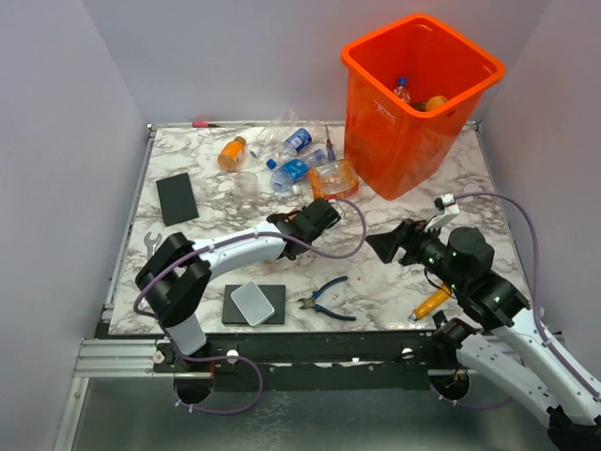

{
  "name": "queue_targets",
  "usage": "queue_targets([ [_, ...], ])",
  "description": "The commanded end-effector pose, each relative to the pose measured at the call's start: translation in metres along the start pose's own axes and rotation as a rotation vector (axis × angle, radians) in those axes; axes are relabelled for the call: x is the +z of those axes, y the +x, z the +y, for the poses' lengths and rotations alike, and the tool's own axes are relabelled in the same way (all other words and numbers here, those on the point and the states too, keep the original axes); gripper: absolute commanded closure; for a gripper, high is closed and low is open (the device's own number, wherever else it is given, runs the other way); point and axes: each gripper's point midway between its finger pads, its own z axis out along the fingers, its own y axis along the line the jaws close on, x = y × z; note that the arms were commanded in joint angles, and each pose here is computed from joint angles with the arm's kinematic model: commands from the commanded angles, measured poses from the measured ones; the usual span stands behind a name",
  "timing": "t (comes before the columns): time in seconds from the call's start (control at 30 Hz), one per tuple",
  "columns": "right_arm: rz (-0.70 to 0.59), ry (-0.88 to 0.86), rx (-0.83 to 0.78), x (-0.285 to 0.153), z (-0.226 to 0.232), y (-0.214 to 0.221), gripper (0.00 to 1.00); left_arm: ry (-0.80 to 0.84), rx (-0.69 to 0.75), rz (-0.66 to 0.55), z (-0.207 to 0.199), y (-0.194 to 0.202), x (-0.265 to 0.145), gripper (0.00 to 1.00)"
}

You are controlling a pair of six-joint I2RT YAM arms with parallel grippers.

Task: Put the plastic bottles in the bin
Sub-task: Pick up the plastic bottle at the center of the board.

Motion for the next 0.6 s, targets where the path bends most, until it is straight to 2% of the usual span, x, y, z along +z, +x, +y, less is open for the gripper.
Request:
queue_targets([
  [0.0, -0.091, 0.043, -0.050, -0.013, 0.006, -0.038, 0.17, -0.048, -0.221, -0.411, 0.057, -0.099, -0.084, 0.78],
  [0.13, -0.170, 0.000, -0.050, -0.021, 0.023, -0.067, 0.17, 0.154, -0.265, -0.766, 0.046, -0.142, -0.144, 0.78],
  [0.23, -0.198, -0.181, -0.064, -0.023, 0.060, -0.078, 0.18, 0.324, -0.230, -0.984, 0.019, -0.147, -0.176, 0.76],
  [0.33, -0.199, -0.323, -0.078, -0.025, 0.092, -0.089, 0.19, 0.501, -0.258, -1.131, -0.007, -0.140, -0.203, 0.76],
  [0.4, -0.194, -0.340, -0.102, -0.026, 0.103, -0.100, 0.20, 0.616, -0.267, -1.214, -0.021, -0.136, -0.222, 0.76],
  [0.57, -0.229, -0.285, -0.163, -0.016, 0.104, -0.125, 0.21, 0.804, -0.276, -1.247, -0.042, -0.129, -0.234, 0.78],
])
